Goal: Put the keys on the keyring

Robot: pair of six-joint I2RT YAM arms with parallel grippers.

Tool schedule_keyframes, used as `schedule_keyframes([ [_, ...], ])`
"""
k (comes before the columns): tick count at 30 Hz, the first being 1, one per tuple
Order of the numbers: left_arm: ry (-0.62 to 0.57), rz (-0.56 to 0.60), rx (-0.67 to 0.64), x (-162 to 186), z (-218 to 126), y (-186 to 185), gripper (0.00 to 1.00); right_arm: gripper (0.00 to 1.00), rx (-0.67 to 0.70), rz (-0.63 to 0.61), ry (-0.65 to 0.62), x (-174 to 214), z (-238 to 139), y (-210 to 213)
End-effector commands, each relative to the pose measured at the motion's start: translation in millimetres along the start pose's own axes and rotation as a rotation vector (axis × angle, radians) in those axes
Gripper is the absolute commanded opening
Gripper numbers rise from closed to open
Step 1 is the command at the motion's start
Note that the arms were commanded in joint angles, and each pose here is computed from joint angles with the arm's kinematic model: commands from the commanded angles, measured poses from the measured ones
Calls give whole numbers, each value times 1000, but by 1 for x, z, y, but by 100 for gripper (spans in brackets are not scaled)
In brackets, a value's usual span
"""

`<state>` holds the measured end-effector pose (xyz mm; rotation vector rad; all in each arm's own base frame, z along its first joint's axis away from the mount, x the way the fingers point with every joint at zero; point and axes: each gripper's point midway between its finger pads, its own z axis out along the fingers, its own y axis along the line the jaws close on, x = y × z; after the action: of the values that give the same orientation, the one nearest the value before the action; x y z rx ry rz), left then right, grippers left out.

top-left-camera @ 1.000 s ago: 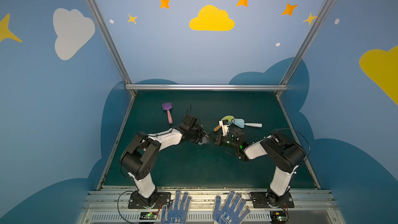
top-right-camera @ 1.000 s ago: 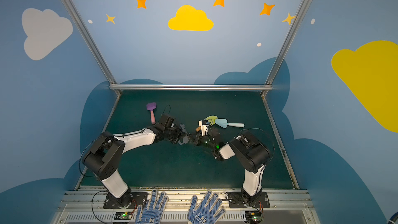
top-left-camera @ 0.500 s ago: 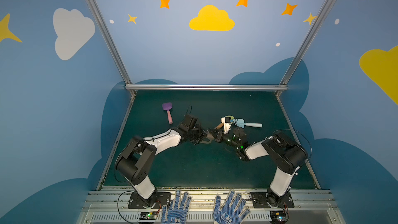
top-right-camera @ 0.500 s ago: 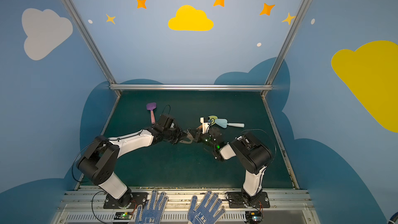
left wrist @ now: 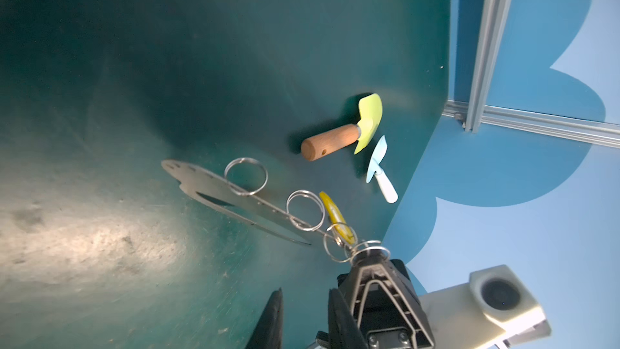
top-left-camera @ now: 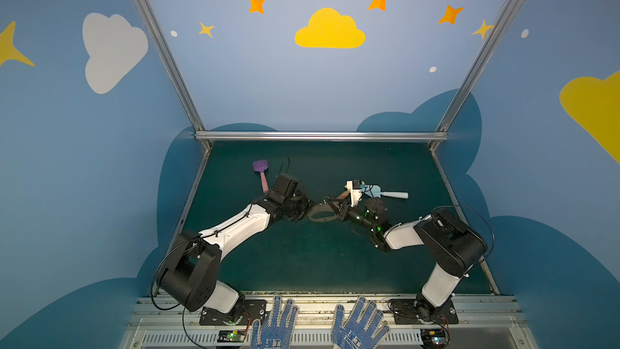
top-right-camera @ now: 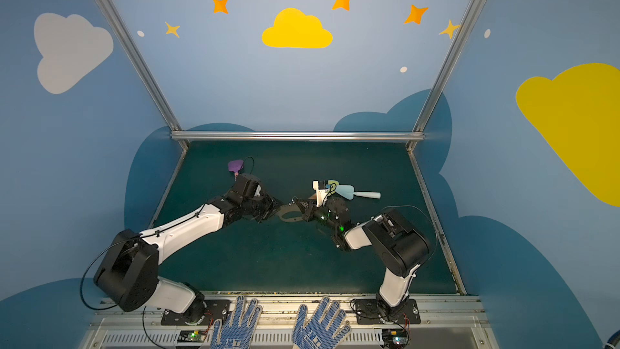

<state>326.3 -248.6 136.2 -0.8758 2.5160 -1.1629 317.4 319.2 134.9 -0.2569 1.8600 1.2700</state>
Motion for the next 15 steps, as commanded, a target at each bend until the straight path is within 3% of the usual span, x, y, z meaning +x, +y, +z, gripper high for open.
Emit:
schedule_keyframes([
  [1, 7, 96, 7, 0, -2, -10, 26, 0, -64, -30, -14, -6, -4, 16],
  [7, 86, 176, 88, 9, 10, -24, 23, 0, -96, -28, 4, -4, -7, 23],
  [15, 94, 206, 156, 12, 15, -33, 31, 0, -127, -12, 16, -2, -8, 27],
])
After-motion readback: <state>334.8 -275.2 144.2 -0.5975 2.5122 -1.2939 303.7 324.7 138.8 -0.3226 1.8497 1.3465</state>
